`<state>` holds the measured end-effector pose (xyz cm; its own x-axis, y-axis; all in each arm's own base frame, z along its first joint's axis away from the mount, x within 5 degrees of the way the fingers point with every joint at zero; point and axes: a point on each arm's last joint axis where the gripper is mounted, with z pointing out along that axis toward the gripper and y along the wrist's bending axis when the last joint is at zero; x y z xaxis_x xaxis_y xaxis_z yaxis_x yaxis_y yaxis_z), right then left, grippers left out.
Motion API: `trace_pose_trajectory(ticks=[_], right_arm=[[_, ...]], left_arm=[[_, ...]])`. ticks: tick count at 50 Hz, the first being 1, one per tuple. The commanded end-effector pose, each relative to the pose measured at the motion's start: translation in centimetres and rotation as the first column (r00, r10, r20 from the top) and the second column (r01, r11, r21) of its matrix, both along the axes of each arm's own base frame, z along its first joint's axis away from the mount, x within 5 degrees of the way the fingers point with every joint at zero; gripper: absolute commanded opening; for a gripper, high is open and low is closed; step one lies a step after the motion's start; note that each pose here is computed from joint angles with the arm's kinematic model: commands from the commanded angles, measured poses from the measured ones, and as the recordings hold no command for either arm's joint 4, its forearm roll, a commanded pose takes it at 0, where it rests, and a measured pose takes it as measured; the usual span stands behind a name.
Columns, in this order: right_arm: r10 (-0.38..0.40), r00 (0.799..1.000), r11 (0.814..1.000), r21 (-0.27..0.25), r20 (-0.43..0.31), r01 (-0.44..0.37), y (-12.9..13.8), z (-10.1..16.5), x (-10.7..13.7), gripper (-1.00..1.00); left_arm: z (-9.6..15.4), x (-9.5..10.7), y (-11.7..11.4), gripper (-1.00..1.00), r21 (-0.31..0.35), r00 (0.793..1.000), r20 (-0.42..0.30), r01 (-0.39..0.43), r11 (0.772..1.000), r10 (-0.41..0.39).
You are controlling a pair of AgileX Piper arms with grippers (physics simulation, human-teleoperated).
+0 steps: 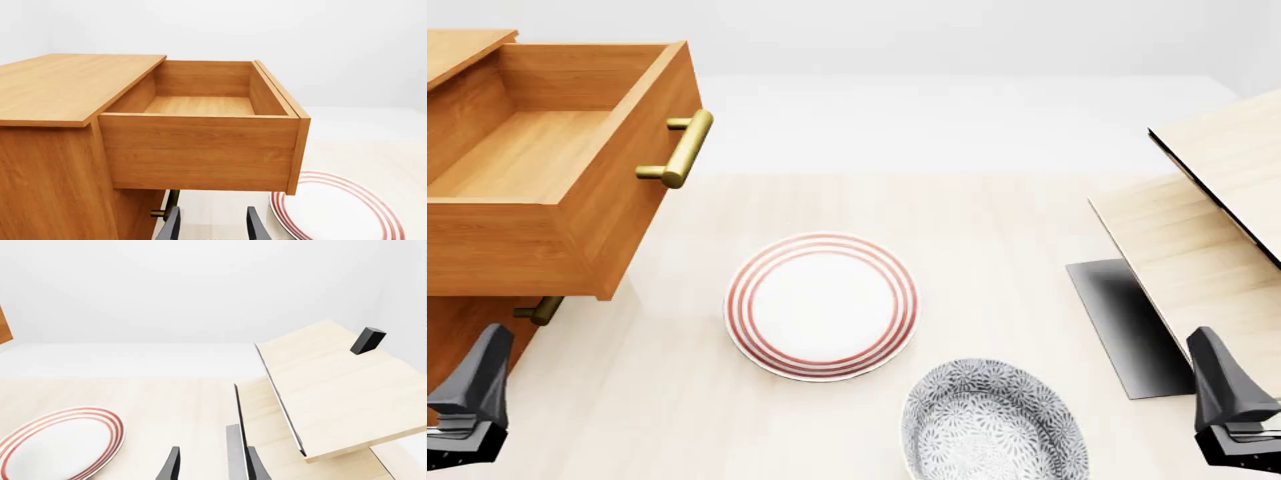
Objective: Close the top drawer of the cabinet.
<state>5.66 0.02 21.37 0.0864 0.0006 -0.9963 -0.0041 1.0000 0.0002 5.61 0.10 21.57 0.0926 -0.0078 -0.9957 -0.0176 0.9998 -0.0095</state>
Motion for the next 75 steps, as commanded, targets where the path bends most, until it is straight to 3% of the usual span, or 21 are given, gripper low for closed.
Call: trace_pose_trajectory(ticks=[1,21,25,27,28,43,46,47,55,66,75], right_arm=[[-0.004,1.0,1.0,-0.001,0.0,0.004,0.0,0.1,0.0,1.0],[0.003,1.0,1.0,0.002,-0.002,-0.003,0.0,0.2,0.2,1.0],[0.001,1.0,1.0,-0.03,0.007,-0.001,0.0,0.2,0.1,1.0],[0.0,1.0,1.0,0.018,-0.006,0.0,0.0,0.1,0.3,1.0],[0.002,1.0,1.0,-0.017,0.004,-0.002,0.0,0.2,0.2,1.0],[0.001,1.0,1.0,-0.004,0.0,-0.001,0.0,0.2,0.2,1.0],[0.001,1.0,1.0,-0.003,0.0,-0.001,0.0,0.1,0.1,1.0],[0.001,1.0,1.0,-0.003,0.0,-0.001,0.0,0.2,0.1,1.0],[0.001,1.0,1.0,-0.003,0.0,-0.001,0.0,0.2,0.1,1.0],[0.001,1.0,1.0,-0.003,0.0,-0.001,0.0,0.2,0.1,1.0],[0.001,1.0,1.0,-0.003,0.0,-0.001,0.0,0.2,0.1,1.0]], left_arm=[[-0.1,0.0,-0.1,1.0,0.01,1.0,-0.007,0.017,1.0,-0.017],[-0.1,0.0,-0.1,1.0,0.031,1.0,0.001,0.017,0.999,-0.017],[-0.1,0.0,-0.1,1.0,0.038,1.0,0.001,0.009,0.999,-0.01],[-0.1,0.0,0.0,1.0,0.041,1.0,0.0,0.005,0.999,-0.005],[-0.1,0.0,0.0,1.0,0.042,1.0,-0.001,0.004,0.999,-0.004],[0.0,0.0,-0.1,1.0,0.183,1.0,0.015,-0.007,0.983,0.004],[0.1,-0.1,0.0,1.0,0.173,1.0,0.014,-0.02,0.985,0.018],[9.4,-2.5,-0.8,1.0,0.135,0.964,0.119,0.221,0.966,-0.237],[10.5,-2.3,-1.1,1.0,0.15,0.948,0.134,0.269,0.951,-0.289],[10.2,-1.9,-1.3,1.0,0.149,0.941,0.13,0.293,0.945,-0.312],[10.3,-0.8,-2.0,1.0,0.158,0.923,0.122,0.345,0.925,-0.365]])
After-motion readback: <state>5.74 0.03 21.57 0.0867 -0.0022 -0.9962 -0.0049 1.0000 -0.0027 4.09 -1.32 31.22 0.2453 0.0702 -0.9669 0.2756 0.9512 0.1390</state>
